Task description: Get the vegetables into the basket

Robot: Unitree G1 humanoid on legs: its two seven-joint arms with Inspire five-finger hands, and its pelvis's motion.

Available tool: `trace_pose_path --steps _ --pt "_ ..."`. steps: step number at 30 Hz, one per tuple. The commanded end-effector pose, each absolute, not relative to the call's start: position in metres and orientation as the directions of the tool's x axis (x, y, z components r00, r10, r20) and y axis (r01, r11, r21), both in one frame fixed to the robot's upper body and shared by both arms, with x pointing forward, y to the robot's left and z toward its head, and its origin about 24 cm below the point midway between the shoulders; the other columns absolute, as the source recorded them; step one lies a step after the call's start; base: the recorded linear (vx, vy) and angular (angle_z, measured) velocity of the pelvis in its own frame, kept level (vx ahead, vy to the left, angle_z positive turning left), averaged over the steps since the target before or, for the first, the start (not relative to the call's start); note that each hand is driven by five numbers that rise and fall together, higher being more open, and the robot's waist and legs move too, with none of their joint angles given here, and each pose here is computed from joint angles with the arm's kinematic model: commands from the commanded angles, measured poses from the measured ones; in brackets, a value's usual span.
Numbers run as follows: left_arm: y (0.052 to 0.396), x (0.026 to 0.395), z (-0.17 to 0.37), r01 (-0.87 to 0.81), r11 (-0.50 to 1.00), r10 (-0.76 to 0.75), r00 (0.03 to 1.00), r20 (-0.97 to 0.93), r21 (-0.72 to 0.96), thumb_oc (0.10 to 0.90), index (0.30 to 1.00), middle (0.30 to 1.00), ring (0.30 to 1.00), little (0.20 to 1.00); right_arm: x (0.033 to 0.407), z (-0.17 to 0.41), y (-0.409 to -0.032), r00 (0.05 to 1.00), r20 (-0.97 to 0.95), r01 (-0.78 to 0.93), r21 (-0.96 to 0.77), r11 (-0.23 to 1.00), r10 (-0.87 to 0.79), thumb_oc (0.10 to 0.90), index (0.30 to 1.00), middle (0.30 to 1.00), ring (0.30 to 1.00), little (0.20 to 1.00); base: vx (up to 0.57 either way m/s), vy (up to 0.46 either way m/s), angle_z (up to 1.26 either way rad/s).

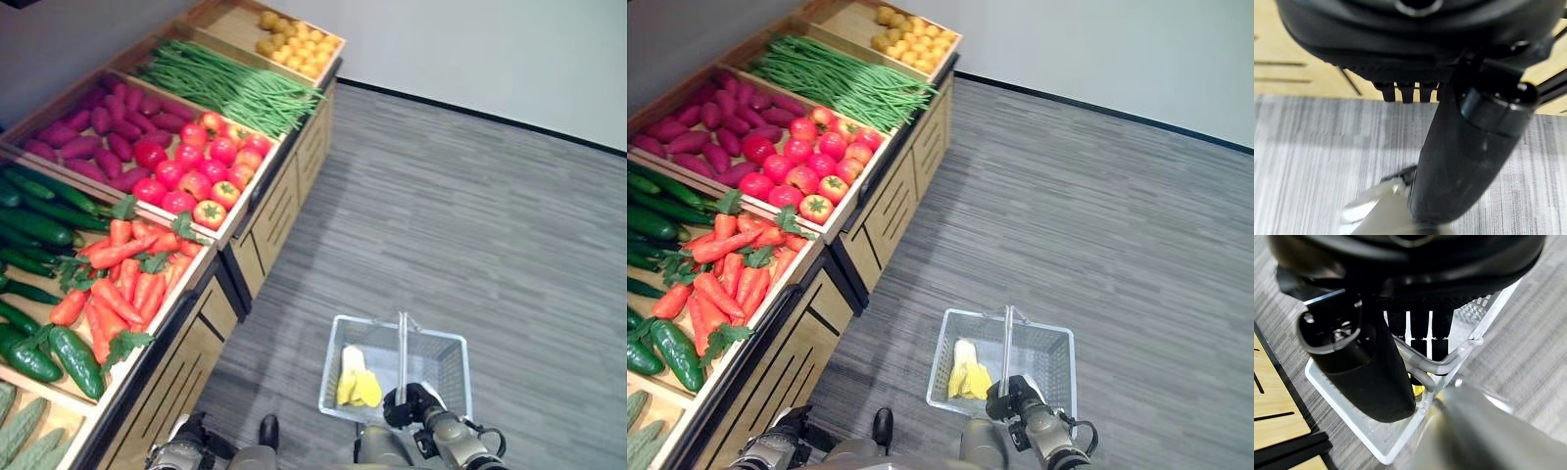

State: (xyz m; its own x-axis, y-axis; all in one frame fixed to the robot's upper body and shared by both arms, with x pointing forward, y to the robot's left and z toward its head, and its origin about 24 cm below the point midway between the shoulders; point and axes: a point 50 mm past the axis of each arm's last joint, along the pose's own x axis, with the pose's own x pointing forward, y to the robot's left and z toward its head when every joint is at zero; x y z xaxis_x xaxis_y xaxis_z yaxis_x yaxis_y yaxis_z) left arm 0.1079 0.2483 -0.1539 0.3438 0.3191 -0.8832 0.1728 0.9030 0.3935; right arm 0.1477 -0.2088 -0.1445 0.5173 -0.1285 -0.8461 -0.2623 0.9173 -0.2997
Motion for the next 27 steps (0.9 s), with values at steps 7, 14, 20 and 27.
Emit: trace_pose_path --steps 7,14,20,27 --pt "0.246 0.127 -0.149 0.107 0.919 0.314 0.387 -0.867 0.38 0.9 1.0 1.0 1.0 1.0 0.115 -0.144 -0.254 0.444 -0.866 -0.283 -0.378 0.882 -0.228 0.4 0.3 0.3 0.3 0.3 0.13 -0.217 0.51" --pt "0.243 0.133 -0.148 0.12 0.92 0.299 0.397 -0.868 0.372 0.9 1.0 1.0 1.0 1.0 0.103 -0.147 -0.259 0.394 -0.89 -0.265 -0.348 0.899 -0.229 0.4 0.3 0.3 0.3 0.3 0.05 -0.187 0.67" --pt "0.23 0.14 -0.149 0.202 0.912 0.251 0.415 -0.874 0.358 0.9 1.0 1.0 1.0 1.0 0.095 -0.147 -0.269 0.356 -0.897 -0.222 -0.352 0.909 -0.261 0.4 0.3 0.3 0.3 0.3 -0.02 -0.02 1.05" --pt "0.235 0.131 -0.151 0.158 0.919 0.274 0.399 -0.875 0.36 0.9 1.0 1.0 1.0 1.0 0.101 -0.152 -0.25 0.362 -0.907 -0.283 -0.328 0.901 -0.216 0.4 0.3 0.3 0.3 0.3 0.06 0.143 -0.16"
